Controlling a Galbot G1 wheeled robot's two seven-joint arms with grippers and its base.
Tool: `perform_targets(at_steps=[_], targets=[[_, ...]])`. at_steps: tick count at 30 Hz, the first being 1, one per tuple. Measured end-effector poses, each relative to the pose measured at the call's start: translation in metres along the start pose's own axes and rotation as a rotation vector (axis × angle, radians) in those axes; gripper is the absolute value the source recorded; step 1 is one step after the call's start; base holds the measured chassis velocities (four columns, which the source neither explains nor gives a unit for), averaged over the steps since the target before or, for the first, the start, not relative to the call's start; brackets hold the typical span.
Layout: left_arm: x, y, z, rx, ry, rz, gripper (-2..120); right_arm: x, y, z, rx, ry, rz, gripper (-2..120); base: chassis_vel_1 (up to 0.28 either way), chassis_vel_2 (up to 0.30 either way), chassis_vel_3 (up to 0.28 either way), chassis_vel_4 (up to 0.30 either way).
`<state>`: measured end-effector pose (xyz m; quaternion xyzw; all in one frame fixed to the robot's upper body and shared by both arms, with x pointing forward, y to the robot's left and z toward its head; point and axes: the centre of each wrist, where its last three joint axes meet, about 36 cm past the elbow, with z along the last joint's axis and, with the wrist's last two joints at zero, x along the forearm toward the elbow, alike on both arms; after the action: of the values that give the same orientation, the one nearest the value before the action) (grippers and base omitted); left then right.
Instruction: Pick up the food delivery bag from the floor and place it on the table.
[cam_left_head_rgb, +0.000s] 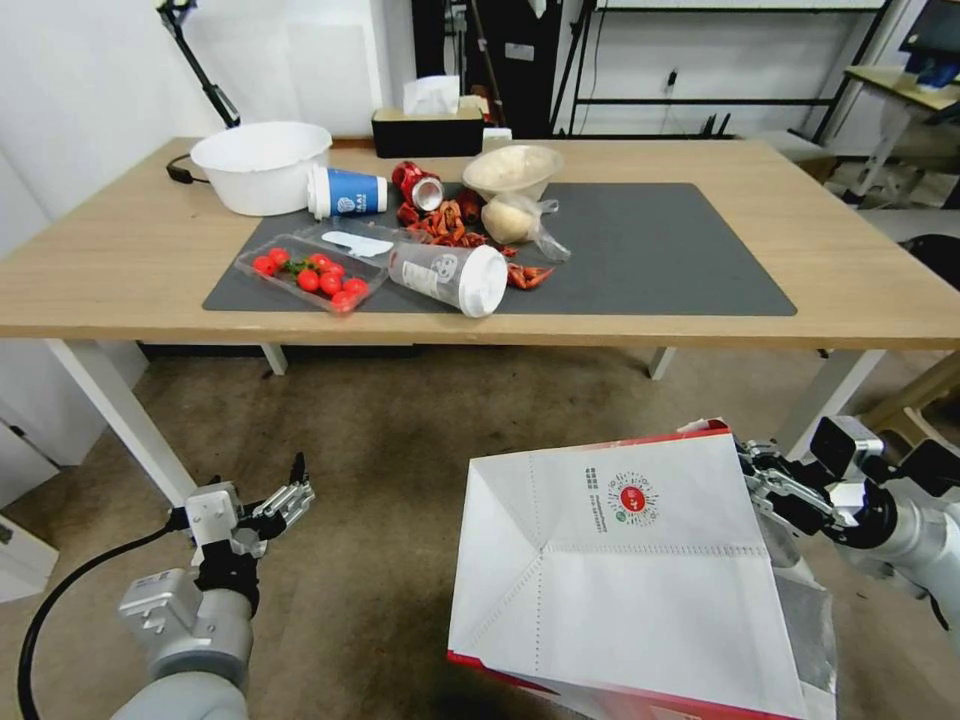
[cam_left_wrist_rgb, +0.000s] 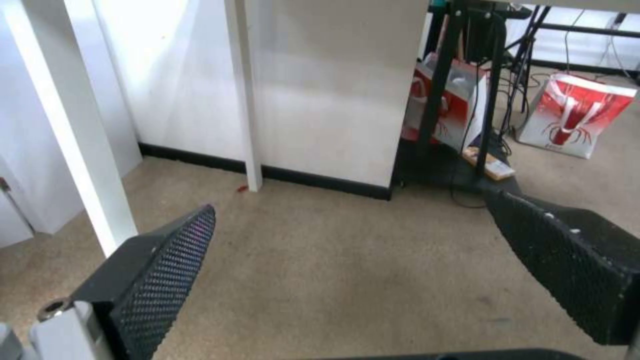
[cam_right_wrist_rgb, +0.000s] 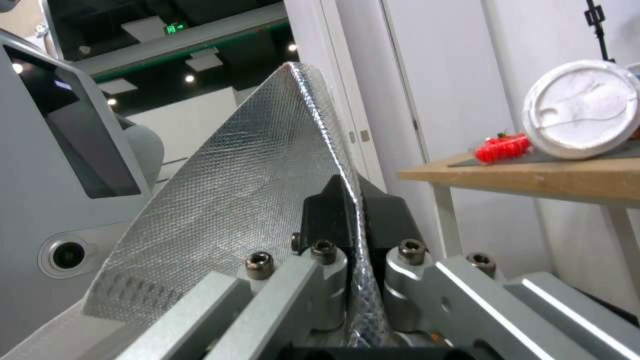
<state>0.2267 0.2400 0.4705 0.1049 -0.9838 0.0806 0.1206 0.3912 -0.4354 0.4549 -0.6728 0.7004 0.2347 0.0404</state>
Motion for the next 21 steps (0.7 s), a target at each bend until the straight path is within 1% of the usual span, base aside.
perform_targets(at_steps=[21], targets=[[-0.0015,0.001,-0.0007,-0.006,0.001,-0.002,100,-0.003,0.0002,0.0011,0.004,0.0,0.004,0,0.0,0.0,0.0,0.0]])
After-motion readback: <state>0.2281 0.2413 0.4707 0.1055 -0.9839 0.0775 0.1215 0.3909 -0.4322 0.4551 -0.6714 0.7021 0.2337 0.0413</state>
